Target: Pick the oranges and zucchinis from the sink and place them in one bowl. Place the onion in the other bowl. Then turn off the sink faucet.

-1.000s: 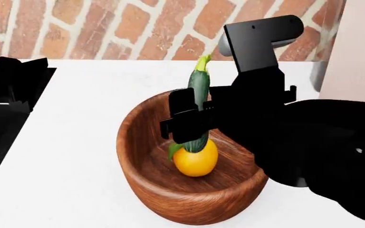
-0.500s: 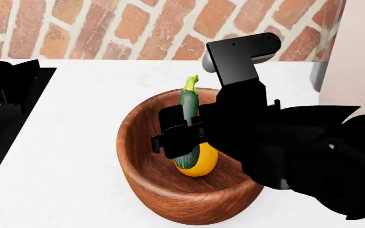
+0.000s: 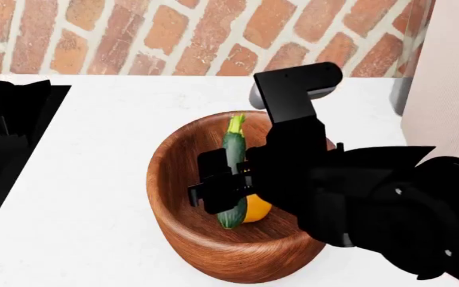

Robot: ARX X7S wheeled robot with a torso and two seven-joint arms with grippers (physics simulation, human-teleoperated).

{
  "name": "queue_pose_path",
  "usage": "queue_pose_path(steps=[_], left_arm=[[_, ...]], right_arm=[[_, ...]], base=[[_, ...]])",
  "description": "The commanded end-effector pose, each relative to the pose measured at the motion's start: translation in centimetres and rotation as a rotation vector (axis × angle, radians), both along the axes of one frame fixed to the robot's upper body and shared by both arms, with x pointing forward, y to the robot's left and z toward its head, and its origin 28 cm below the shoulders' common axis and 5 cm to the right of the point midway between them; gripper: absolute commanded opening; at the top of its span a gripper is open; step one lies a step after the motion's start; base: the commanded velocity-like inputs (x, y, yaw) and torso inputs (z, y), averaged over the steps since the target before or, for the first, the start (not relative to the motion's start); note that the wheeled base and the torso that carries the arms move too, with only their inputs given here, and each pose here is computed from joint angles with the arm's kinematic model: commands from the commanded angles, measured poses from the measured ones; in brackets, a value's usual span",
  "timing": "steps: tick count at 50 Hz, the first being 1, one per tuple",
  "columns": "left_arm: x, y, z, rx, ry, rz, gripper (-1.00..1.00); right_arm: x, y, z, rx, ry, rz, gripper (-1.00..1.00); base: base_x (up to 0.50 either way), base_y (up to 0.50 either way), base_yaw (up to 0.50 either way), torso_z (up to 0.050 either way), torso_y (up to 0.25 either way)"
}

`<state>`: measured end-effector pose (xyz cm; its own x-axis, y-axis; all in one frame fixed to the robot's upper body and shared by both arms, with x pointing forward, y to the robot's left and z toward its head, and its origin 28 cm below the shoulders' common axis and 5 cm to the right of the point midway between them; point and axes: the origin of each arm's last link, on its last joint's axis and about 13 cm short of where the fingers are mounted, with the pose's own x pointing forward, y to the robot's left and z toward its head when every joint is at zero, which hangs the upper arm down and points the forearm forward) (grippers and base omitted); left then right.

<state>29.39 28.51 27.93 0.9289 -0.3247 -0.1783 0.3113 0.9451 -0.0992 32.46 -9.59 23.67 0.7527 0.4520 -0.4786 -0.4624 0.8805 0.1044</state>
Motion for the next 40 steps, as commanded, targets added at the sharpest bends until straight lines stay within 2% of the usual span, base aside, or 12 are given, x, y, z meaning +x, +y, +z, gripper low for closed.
queue_pose_path(steps=[1, 3, 4, 17, 27, 35, 37, 40], left_arm=[[0.0, 0.1, -0.1, -0.011, 0.003, 0.002, 1.00], [0.0, 0.0, -0.1, -0.010, 0.001, 0.001, 1.00], [0.0, 0.0, 0.0, -0.010, 0.001, 0.000, 1.00], [0.0, -0.2, -0.2, -0.016, 0.012, -0.011, 1.00], [0.0, -0.3, 0.0, -0.021, 0.008, -0.011, 1.00], [0.1, 0.0, 0.3, -0.021, -0.005, -0.002, 1.00], [-0.1, -0.3, -0.1, 0.007, -0.018, -0.028, 1.00], [-0.1, -0.5, 0.1, 0.012, -0.041, -0.007, 1.00]], right_arm=[[0.1, 0.1, -0.2, -0.001, -0.003, 0.009, -1.00], [0.2, 0.1, 0.0, 0.003, -0.007, 0.009, -1.00], [0.2, 0.1, 0.1, 0.000, -0.011, 0.007, 1.00], [-0.1, 0.0, 0.7, -0.016, -0.067, -0.018, 1.00], [-0.6, -0.4, 2.4, -0.034, -0.154, -0.060, 1.00], [-1.5, -1.5, 4.6, -0.056, -0.375, -0.101, 1.00], [-1.7, -1.9, 4.4, -0.068, -0.494, -0.124, 1.00], [-2.0, -2.2, 3.6, -0.052, -0.517, -0.143, 1.00]], base=[[0.00, 0.00, 0.00, 0.000, 0.000], [0.00, 0.00, 0.00, 0.000, 0.000], [0.00, 0.00, 0.00, 0.000, 0.000], [0.00, 0.00, 0.00, 0.000, 0.000], [0.00, 0.00, 0.00, 0.000, 0.000], [0.00, 0.00, 0.00, 0.000, 0.000], [0.00, 0.00, 0.00, 0.000, 0.000], [0.00, 0.00, 0.00, 0.000, 0.000]])
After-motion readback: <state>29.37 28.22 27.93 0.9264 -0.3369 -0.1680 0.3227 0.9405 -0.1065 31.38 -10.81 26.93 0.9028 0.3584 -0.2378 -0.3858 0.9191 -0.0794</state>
